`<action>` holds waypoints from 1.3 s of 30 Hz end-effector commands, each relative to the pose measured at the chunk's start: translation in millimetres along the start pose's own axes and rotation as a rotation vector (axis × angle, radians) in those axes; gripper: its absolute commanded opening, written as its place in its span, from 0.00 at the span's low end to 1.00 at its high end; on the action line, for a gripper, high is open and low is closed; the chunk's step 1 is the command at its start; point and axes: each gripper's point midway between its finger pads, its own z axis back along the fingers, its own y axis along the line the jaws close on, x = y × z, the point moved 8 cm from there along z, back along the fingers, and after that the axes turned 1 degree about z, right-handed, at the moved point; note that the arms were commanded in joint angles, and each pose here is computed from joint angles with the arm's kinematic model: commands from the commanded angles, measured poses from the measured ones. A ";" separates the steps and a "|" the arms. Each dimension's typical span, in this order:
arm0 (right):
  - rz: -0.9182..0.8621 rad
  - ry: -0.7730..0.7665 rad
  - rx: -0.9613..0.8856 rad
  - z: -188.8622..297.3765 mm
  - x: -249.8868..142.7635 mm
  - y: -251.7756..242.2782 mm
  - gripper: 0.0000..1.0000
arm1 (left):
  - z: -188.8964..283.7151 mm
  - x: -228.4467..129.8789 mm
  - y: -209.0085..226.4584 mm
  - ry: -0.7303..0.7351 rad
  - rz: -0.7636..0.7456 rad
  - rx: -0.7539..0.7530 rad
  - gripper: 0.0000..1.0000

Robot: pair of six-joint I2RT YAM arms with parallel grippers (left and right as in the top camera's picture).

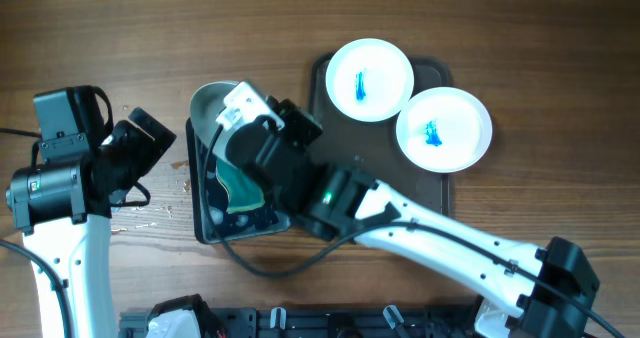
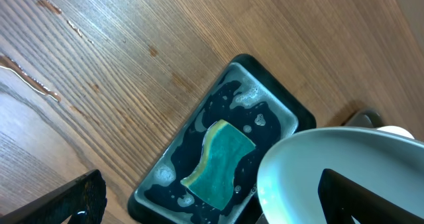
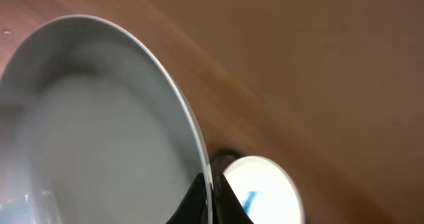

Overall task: Clean dirty plates on tray and stack at the side
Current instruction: 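Lift the scrubbed plate with the right gripper and rinse it over the soap dish, then carry the plate right and set it down beside the tray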

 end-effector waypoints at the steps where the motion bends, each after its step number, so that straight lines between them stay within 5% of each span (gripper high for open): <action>1: 0.080 -0.007 -0.157 15.2 8.9 -4.9 0.04 | 5.1 1.8 -0.6 -0.013 -0.004 -0.014 1.00; 19: 0.122 -0.024 -0.263 35.9 15.7 1.8 0.04 | 5.1 1.8 -0.5 -0.013 -0.004 -0.014 1.00; 26: -0.083 -0.008 -0.258 25.8 6.8 -5.8 0.04 | 5.1 1.8 -0.5 -0.013 -0.004 -0.014 1.00; 32: -0.440 0.301 0.075 -22.0 -52.1 -23.2 0.04 | 5.1 1.8 -0.5 -0.013 -0.004 -0.014 1.00; 34: -0.604 0.404 0.315 -38.4 -65.6 -38.7 0.04 | 5.1 1.8 -0.5 -0.013 -0.004 -0.014 1.00; 39: -0.946 0.379 0.605 -45.2 -86.4 -138.8 0.04 | 5.1 1.8 -0.5 -0.013 -0.004 -0.014 1.00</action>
